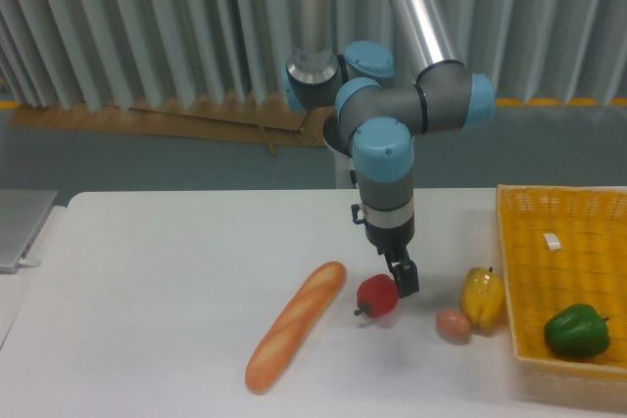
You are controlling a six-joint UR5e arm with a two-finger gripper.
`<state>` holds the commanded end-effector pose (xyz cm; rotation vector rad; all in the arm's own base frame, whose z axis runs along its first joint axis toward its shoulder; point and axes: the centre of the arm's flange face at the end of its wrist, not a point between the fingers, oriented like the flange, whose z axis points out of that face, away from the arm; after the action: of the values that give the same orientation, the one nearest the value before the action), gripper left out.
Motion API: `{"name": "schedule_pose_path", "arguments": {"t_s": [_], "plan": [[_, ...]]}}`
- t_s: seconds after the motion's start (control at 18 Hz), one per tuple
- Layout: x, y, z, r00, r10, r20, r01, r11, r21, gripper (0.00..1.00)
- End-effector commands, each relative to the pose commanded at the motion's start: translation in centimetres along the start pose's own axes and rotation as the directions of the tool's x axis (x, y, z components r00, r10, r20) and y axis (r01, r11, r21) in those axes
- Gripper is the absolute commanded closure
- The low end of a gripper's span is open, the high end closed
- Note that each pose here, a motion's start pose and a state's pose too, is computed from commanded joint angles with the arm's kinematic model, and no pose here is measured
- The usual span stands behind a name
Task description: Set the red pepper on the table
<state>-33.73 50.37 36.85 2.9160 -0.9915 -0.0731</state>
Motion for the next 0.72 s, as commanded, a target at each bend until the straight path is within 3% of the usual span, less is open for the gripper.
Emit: {"name": "schedule_pose_path", "arguments": {"t_s": [0.17, 0.39, 0.5, 0.72], "plan": [[0.6, 0.9, -2.4, 0.986, 0.165, 0.038, -0.165, 0.986, -0.007, 0.0], [1.8, 2.5, -5.6, 0.953, 0.298, 0.046, -0.297, 0.954, -0.03, 0.0], [2.7, 2.2, -6.4, 0.94, 0.341, 0.026, -0.34, 0.94, -0.02, 0.0], [4.5, 0.1, -8.1, 0.924, 0.38, 0.049, -0.381, 0.924, 0.017, 0.0]]}}
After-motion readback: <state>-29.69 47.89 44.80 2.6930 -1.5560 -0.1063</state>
